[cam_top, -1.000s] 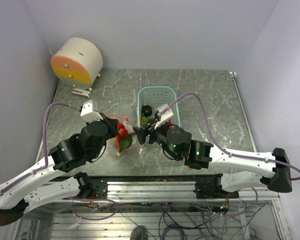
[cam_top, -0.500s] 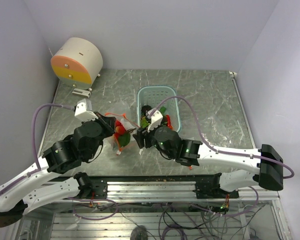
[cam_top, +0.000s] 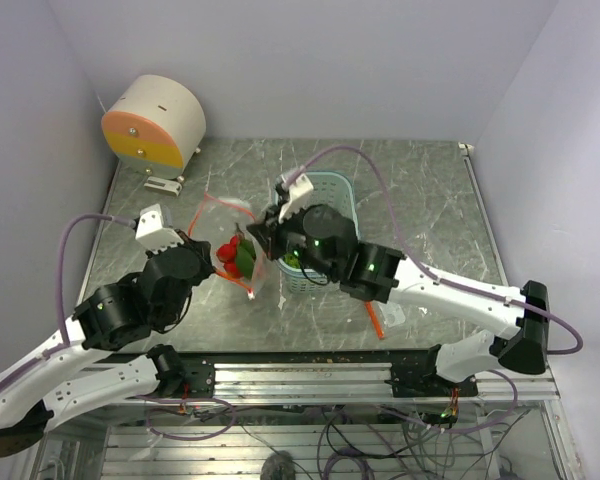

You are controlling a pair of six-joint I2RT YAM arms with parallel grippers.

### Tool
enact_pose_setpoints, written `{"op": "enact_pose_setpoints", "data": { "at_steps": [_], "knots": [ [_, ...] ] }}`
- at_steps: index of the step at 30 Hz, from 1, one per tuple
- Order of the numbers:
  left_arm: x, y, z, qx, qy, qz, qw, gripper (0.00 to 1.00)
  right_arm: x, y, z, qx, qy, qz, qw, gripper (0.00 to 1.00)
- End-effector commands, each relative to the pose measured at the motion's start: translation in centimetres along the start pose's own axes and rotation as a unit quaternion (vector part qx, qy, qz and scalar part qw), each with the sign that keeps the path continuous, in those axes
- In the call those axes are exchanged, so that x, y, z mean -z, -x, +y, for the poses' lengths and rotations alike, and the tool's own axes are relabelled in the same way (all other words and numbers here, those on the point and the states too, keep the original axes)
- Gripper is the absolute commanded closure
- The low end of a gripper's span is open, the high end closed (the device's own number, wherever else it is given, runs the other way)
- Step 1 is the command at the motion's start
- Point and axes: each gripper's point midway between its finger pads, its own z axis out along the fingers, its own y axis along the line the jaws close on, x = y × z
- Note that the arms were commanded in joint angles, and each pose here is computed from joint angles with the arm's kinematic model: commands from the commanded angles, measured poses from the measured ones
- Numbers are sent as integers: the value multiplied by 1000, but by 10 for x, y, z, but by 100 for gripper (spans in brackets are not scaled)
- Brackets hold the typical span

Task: Place the food in the zip-top bag and seal the zipper
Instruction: Adjust the zipper food storage bag at the center of the board, then pick up the fake fruit from the bin.

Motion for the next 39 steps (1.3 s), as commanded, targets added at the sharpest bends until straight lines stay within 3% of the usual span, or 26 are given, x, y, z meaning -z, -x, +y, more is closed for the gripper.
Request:
{"op": "enact_pose_setpoints", "data": {
  "at_steps": [1,5,11,17,23,25,30,34,39],
  "knots": [
    [2,2,31,-52,72,0,996,93,-11,25,41,23,87,18,996,100],
    [6,10,41,-63,95,-10,993,93,-24,22,46,37,87,33,995,100],
    [19,37,44,-46,81,-47,995,93,-29,5,6,-4,57,50,997,100],
    [-6,-24,49,-56,85,1,995,93,-24,-42,-22,-3,22,89,996,100],
    [-23,-68,57,-53,87,28,994,93,-6,-40,-34,10,6,84,996,27],
    [-25,-73,59,-57,93,31,994,93,4,-28,-35,10,6,67,998,19],
    [-24,-63,54,-61,90,21,994,93,17,-15,-77,-1,-81,66,995,19],
    [-20,-51,52,-57,85,9,995,93,18,-39,-133,-35,-168,118,978,22],
    [-17,-45,51,-53,77,4,996,93,19,-85,-168,-40,-210,204,955,25]
  ]
}}
